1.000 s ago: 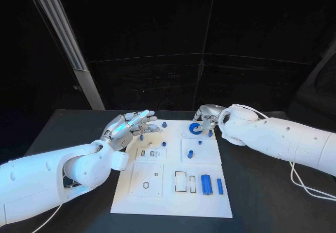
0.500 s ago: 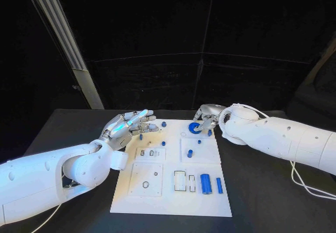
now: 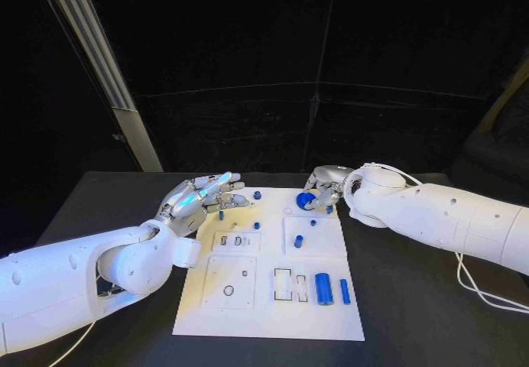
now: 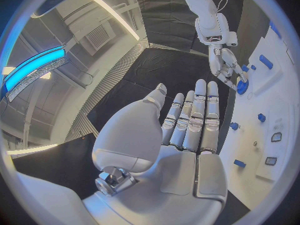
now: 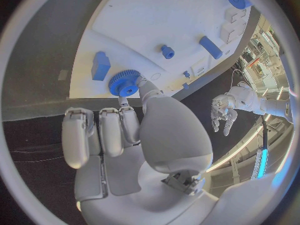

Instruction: Assemble the parts on the task board

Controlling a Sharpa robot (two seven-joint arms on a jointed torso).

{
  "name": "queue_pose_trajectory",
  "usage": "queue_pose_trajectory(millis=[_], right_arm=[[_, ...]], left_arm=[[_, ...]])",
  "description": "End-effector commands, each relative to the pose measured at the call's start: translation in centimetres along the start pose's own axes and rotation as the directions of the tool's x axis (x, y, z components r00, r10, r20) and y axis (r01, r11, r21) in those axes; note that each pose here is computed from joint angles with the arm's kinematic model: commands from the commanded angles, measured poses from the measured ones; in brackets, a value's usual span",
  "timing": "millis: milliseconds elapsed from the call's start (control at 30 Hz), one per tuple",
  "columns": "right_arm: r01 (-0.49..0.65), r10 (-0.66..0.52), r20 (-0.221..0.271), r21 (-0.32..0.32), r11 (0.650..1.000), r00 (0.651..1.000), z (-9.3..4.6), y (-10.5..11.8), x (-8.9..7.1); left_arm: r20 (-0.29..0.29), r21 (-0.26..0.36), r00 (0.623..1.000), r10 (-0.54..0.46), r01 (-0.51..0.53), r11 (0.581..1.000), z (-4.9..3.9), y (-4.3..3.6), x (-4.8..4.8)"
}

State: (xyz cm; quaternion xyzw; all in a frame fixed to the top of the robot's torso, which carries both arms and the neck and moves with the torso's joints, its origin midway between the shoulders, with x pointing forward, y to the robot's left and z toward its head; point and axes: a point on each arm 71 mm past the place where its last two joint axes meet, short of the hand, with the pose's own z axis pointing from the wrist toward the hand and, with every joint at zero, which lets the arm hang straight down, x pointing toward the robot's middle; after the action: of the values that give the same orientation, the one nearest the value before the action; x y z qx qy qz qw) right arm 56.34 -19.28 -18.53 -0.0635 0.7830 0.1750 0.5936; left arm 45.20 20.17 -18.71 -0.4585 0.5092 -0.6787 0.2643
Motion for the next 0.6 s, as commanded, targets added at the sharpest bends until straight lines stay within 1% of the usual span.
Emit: queue_pose_trajectory(millis=[33,333,433,600], right_arm=[[0.017,-0.017,-0.023,-0.001,1.000,1.000,0.03,-0.01,0.10],[0.019,-0.019,-0.021,0.007,1.000,1.000,0.11,-0.07,0.30],[0.025,-0.025,-0.008,0.001,1.000,1.000,0.12,0.05,0.28],[0.034,-0.033,0.027,-0.028,0.999,0.999,0.10,0.56,0.21]], left_arm=[[-0.013,0.005,1.000,-0.006,0.006,1.000,0.03,-0.10,0.13],[-0.013,0.005,1.000,-0.006,0.006,1.000,0.05,-0.09,0.13],[-0.013,0.005,1.000,-0.006,0.006,1.000,0.05,-0.09,0.11],[-0.012,0.005,1.000,-0.006,0.006,1.000,0.04,-0.10,0.09]])
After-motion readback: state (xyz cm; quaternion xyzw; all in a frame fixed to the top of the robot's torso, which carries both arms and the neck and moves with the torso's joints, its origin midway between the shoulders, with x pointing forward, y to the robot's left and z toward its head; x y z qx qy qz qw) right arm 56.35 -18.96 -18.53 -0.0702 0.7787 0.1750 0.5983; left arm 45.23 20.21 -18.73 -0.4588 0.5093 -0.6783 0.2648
